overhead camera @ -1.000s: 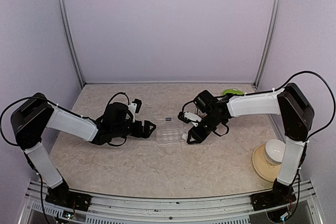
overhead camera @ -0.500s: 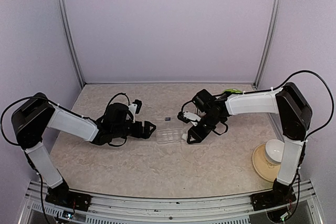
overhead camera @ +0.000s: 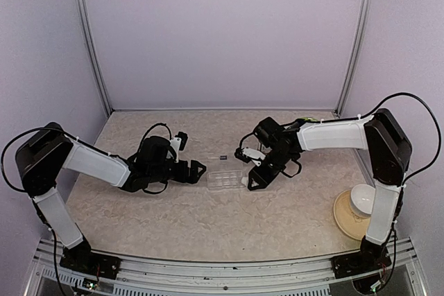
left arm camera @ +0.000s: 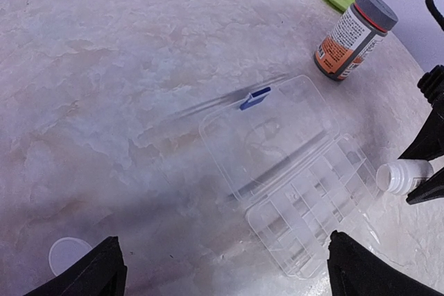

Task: Sort the pills into containers
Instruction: Pour the pill into the compartment of the pill container.

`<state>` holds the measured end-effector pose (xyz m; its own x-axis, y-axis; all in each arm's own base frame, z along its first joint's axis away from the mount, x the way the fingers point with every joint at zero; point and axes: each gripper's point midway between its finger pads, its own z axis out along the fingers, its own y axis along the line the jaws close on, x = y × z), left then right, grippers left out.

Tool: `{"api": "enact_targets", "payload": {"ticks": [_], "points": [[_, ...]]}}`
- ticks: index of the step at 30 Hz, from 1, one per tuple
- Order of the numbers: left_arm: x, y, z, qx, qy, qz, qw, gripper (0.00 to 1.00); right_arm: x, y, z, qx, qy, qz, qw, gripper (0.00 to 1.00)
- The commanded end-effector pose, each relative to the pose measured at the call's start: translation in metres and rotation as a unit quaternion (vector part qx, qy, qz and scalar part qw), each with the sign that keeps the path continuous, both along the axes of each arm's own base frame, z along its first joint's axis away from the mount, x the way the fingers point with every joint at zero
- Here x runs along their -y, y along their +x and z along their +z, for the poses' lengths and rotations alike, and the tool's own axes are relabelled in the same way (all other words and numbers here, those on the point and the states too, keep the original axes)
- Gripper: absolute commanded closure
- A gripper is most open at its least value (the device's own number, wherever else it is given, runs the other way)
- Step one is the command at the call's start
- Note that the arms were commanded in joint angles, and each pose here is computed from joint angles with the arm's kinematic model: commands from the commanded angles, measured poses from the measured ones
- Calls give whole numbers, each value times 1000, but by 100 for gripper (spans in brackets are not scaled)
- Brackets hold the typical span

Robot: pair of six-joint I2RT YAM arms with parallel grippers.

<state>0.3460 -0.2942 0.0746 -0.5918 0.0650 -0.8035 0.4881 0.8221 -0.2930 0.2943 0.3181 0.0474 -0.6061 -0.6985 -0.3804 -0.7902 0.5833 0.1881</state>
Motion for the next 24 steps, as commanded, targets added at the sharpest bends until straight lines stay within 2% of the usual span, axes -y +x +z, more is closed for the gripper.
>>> {"api": "enact_targets", "payload": {"ticks": [1, 24], "points": [[6, 2, 2, 4, -6, -8, 1000, 1, -4, -2, 2, -11, -5, 0, 1000, 78], [6, 1, 4, 6, -7, -8, 1000, 1, -5, -6, 7, -33, -14, 1, 999, 78]]}}
